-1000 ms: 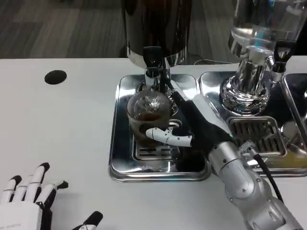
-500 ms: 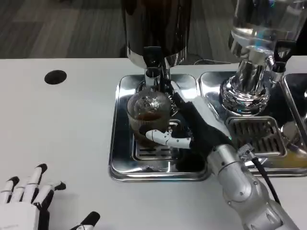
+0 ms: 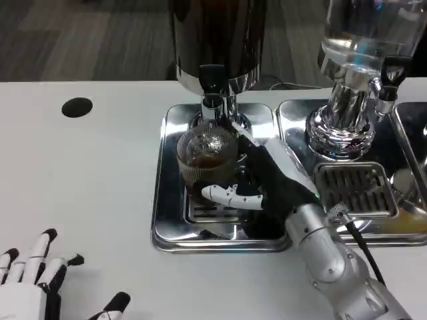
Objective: Grasp the cup under the faucet to collect the drink, then remove the cup.
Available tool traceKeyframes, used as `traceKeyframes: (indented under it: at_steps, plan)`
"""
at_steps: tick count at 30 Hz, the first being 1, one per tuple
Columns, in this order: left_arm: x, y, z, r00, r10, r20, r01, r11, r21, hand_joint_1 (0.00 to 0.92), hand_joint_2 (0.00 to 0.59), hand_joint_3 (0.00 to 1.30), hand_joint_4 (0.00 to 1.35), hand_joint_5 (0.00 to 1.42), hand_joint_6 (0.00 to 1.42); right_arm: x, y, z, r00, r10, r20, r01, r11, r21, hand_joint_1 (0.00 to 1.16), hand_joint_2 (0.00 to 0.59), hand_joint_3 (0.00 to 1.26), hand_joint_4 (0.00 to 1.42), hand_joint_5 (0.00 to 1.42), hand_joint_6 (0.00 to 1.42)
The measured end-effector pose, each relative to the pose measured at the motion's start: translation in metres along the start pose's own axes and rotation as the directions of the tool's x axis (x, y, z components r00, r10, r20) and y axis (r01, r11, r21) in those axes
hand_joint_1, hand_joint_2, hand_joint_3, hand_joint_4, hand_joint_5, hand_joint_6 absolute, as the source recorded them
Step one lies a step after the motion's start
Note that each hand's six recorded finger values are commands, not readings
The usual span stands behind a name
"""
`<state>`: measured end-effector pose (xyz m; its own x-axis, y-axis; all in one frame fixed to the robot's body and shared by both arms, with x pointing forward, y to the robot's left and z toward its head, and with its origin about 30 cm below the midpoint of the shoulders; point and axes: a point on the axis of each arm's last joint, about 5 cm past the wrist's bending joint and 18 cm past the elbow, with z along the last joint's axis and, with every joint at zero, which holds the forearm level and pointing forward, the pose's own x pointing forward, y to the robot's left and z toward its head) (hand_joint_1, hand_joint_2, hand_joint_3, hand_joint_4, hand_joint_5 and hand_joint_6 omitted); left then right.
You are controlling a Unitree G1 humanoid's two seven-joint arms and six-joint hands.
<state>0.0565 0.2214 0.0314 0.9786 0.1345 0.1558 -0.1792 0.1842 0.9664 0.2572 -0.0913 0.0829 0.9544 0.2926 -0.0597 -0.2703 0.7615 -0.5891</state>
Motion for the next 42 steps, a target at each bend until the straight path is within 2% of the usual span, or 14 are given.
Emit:
traceKeyframes:
  at_steps: [4,8,20,33,42]
  plan:
    - [0.000,0.000,-0.0015,1.000,0.003,-0.007,-0.003,1.000,0.001,0.000,0.164,0.46,0.04,0.24,0.16,0.000,0.0024,0.0013,0.9996,-0.027,0.012,0.026,1.000,0.015,0.70,0.137,0.25,0.36,0.30,0.30]
    - [0.002,0.000,-0.0015,1.000,0.006,-0.006,-0.006,1.000,-0.004,0.000,0.166,0.46,0.04,0.24,0.16,0.001,0.0035,0.0006,0.9986,-0.052,0.009,0.052,0.998,0.019,0.73,0.132,0.34,0.45,0.38,0.36]
    - [0.001,0.000,-0.0028,1.000,0.002,-0.007,-0.003,1.000,-0.017,0.000,0.169,0.46,0.04,0.24,0.16,0.001,0.0056,-0.0016,0.9945,-0.103,0.018,0.103,0.995,0.013,0.78,0.143,0.47,0.59,0.50,0.43]
    - [0.001,-0.001,-0.0030,1.000,0.001,-0.017,-0.001,0.999,-0.039,0.000,0.164,0.46,0.04,0.24,0.16,-0.007,0.0084,-0.0100,0.9892,-0.144,0.027,0.143,0.989,0.034,0.79,0.144,0.56,0.69,0.60,0.47]
    - [0.004,-0.001,-0.0021,1.000,0.008,-0.008,-0.009,0.999,-0.046,0.000,0.164,0.46,0.04,0.24,0.16,-0.024,0.0000,-0.0192,0.9842,-0.175,0.024,0.175,0.984,0.028,0.79,0.147,0.57,0.70,0.61,0.49]
